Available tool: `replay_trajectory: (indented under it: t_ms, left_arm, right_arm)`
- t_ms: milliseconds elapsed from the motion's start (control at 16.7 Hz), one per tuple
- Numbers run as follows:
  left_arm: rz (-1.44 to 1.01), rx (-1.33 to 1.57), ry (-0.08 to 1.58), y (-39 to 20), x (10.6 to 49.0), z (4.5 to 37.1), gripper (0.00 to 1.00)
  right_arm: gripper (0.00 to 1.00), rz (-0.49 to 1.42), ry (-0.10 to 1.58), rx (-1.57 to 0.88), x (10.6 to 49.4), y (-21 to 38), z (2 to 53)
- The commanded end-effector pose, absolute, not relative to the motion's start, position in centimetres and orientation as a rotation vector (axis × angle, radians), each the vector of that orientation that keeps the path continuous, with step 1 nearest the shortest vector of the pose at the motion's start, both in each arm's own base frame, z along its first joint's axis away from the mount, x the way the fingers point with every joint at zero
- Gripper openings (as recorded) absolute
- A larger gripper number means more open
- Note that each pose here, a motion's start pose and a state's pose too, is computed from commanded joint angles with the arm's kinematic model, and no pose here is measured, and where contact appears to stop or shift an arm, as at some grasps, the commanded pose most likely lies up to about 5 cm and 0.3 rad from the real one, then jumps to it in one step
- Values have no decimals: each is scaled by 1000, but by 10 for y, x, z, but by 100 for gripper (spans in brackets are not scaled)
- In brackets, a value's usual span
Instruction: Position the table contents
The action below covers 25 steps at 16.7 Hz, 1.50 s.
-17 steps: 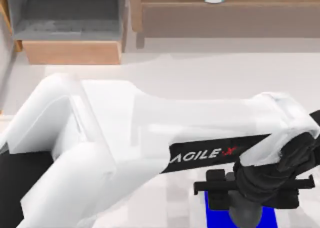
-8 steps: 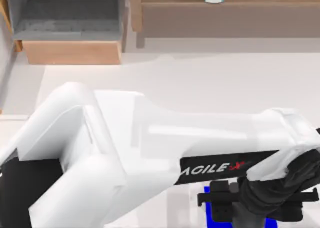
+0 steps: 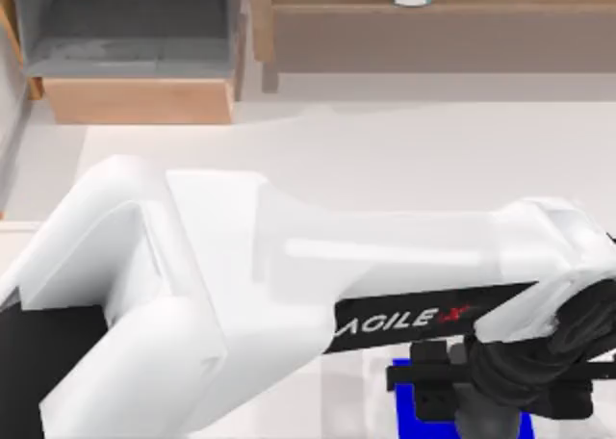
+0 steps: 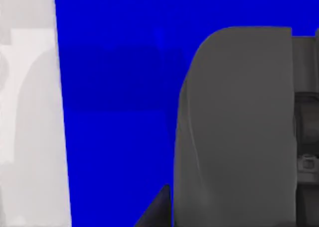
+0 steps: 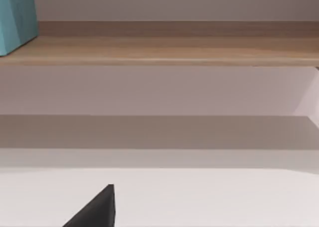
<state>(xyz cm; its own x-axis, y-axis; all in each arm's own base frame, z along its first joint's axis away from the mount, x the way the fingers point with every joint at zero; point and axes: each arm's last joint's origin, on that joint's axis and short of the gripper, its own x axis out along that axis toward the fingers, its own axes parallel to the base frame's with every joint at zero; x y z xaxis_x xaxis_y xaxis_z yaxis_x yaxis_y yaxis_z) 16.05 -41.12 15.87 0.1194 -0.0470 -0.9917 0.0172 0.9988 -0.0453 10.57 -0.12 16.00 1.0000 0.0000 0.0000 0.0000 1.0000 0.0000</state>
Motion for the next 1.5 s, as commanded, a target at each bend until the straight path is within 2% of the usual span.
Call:
replay_trajectory:
  t_ms: [600, 840, 1140, 1440, 1500]
  left_arm:
    - [-79, -61, 1430, -414, 161, 170, 0]
    - [-65, -48, 1437, -413, 162, 161, 0]
    - [-13, 8, 1467, -409, 161, 134, 0]
    - [-12, 9, 1468, -409, 161, 134, 0]
    - [-12, 9, 1468, -409, 161, 134, 8]
  right_arm:
    - [100, 0, 0, 0, 106, -1, 160]
    - [100, 0, 0, 0, 106, -1, 160]
    - [100, 0, 0, 0, 106, -1, 160]
    - [100, 0, 0, 0, 106, -1, 160]
    - [100, 0, 0, 0, 106, -1, 160]
